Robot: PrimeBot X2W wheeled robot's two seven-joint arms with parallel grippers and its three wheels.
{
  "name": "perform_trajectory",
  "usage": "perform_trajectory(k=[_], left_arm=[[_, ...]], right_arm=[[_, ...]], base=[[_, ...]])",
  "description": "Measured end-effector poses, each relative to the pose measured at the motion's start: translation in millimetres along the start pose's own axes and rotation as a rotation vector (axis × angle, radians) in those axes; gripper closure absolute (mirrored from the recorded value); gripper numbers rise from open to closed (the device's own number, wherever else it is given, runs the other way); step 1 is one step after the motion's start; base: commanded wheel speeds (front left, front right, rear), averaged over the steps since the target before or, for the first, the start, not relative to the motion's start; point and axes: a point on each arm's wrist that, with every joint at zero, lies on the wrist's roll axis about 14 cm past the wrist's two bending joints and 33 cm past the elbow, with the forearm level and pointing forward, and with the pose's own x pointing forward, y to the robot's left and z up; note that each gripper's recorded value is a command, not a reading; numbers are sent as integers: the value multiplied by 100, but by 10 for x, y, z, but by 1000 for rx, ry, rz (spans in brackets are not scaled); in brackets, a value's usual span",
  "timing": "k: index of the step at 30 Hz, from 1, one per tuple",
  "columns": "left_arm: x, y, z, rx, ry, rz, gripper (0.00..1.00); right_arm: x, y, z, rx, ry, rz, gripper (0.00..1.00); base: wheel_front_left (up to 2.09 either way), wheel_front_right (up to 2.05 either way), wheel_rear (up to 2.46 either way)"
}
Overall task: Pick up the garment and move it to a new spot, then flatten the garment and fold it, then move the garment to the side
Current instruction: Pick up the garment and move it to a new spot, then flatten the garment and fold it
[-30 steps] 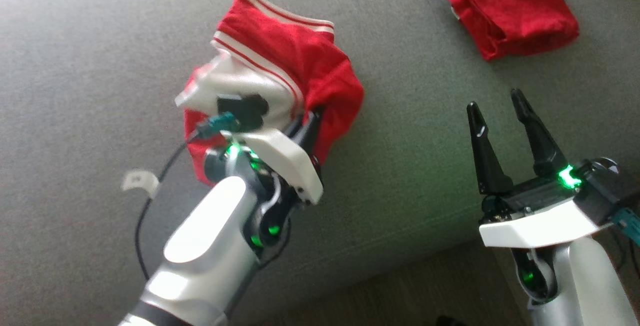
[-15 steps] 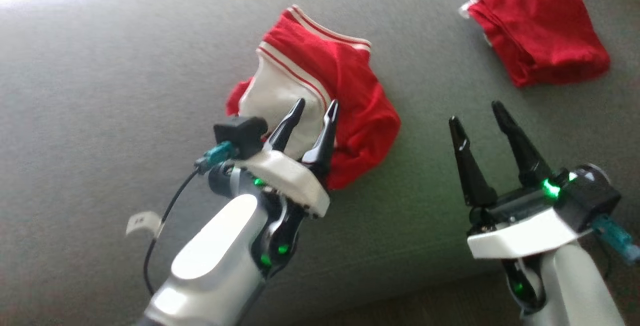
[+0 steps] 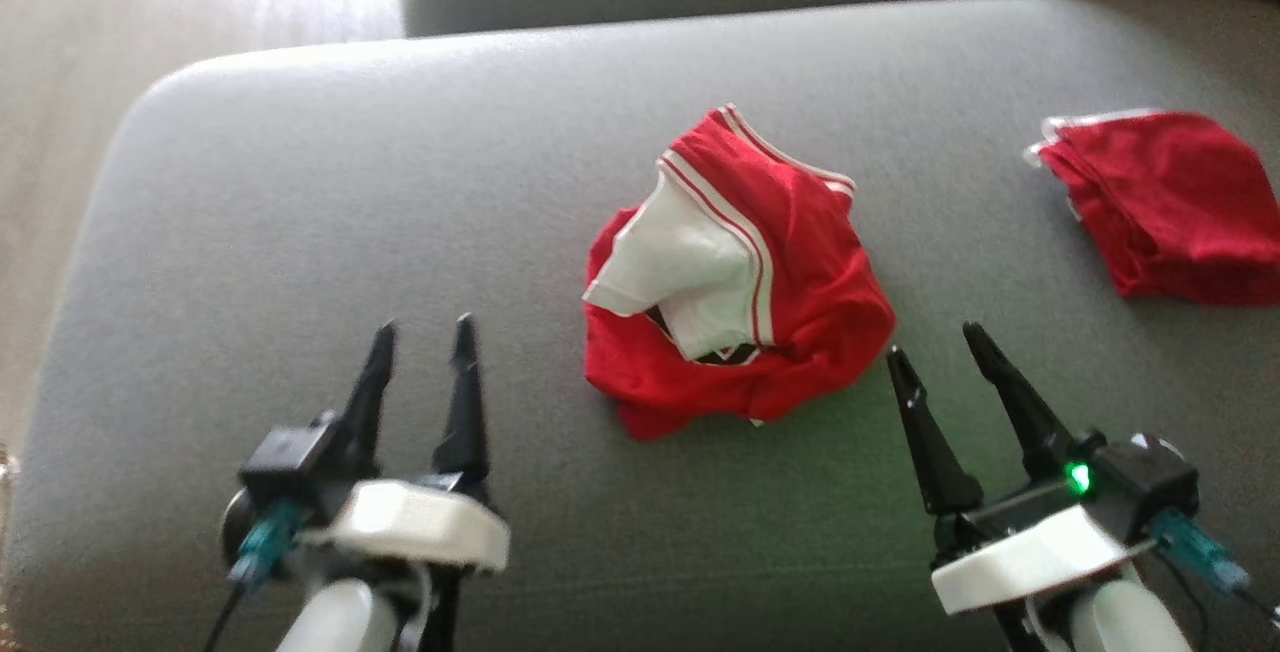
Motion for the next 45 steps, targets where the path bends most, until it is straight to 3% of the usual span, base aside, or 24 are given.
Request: perform_trajectory(k=[8,22,45], left_arm=[[-494,400,108,92,-42,142,0],[-764,505,-5,156,-8,140,0],[-756,505,-64,160,9,129,0]], right_arm=[[-63,46,55,-17,-12,13,0],[-262,14,-14,-19,15,-5,0],[-280,-17,-38,-18,23,-15,0]], base=[[0,0,0],[0,0,0],[0,0,0]])
